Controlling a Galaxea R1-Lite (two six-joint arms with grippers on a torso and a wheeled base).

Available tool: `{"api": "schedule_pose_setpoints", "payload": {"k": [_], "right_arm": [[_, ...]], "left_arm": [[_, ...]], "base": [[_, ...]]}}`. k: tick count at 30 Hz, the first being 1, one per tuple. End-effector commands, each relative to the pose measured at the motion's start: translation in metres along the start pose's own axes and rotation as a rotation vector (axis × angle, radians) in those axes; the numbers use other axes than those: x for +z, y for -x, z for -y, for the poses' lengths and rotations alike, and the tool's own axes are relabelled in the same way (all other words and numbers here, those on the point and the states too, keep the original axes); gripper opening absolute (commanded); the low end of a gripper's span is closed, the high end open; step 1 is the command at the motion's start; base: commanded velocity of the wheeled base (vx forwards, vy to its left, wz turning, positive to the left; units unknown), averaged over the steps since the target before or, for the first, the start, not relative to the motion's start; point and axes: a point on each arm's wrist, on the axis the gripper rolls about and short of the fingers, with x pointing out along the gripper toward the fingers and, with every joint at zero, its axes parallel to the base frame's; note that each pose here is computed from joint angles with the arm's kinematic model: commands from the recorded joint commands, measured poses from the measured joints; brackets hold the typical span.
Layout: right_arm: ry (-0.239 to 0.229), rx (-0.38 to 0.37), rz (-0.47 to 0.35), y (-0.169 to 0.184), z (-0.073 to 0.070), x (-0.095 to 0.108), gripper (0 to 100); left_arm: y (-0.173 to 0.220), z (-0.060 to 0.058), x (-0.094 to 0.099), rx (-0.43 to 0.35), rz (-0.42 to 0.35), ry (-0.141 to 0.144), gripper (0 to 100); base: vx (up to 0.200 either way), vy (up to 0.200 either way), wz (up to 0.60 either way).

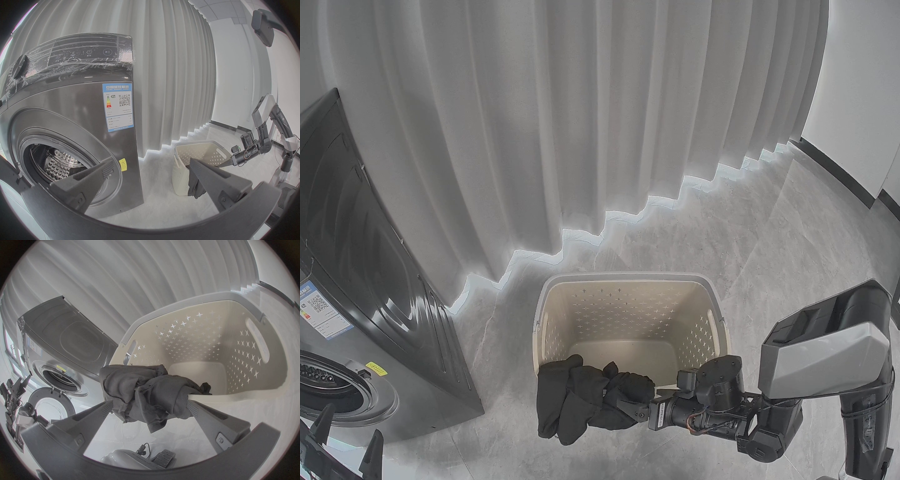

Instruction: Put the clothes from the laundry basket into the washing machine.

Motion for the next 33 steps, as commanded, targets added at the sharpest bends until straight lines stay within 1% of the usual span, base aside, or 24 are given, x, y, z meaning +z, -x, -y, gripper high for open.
{"api": "schedule_pose_setpoints", "payload": {"k": [1, 6, 13, 15, 18, 20, 22, 29, 30, 33], "right_arm": [[-0.004, 0.001, -0.012, -0.003, 0.000, -0.003, 100], [-0.006, -0.002, -0.014, -0.011, 0.002, -0.007, 100], [-0.005, 0.007, 0.001, -0.020, 0.000, -0.002, 100], [-0.014, 0.004, -0.008, -0.024, 0.000, -0.002, 100], [-0.048, 0.013, 0.000, -0.029, -0.004, 0.002, 100], [-0.061, 0.023, -0.005, -0.031, -0.008, 0.001, 100], [-0.073, 0.023, -0.008, -0.031, -0.009, 0.001, 100], [-0.078, 0.021, -0.008, -0.033, -0.008, 0.001, 100], [-0.078, 0.021, -0.008, -0.033, -0.008, 0.000, 0], [-0.080, 0.018, -0.014, -0.034, -0.006, -0.002, 0]], "left_arm": [[0.000, 0.000, -0.005, 0.000, 0.002, 0.000, 100], [0.000, 0.000, -0.005, 0.000, 0.000, -0.001, 100], [0.000, 0.000, -0.005, 0.000, 0.000, -0.001, 100], [0.000, 0.000, -0.005, 0.000, 0.000, -0.001, 100], [0.000, 0.000, -0.005, 0.000, 0.000, -0.001, 100], [0.000, 0.000, -0.005, 0.000, 0.000, -0.001, 100], [0.000, 0.000, -0.005, 0.000, 0.000, -0.001, 100], [0.000, 0.000, -0.005, 0.000, 0.000, -0.003, 100], [0.000, 0.000, -0.005, 0.000, 0.000, -0.003, 100], [0.000, 0.000, -0.005, 0.000, 0.000, -0.003, 100]], "base": [[0.000, 0.000, 0.00], [0.000, 0.000, 0.00], [0.000, 0.000, 0.00], [0.000, 0.000, 0.00], [0.000, 0.000, 0.00], [0.000, 0.000, 0.00], [0.000, 0.000, 0.00], [0.000, 0.000, 0.00], [0.000, 0.000, 0.00], [0.000, 0.000, 0.00]]}}
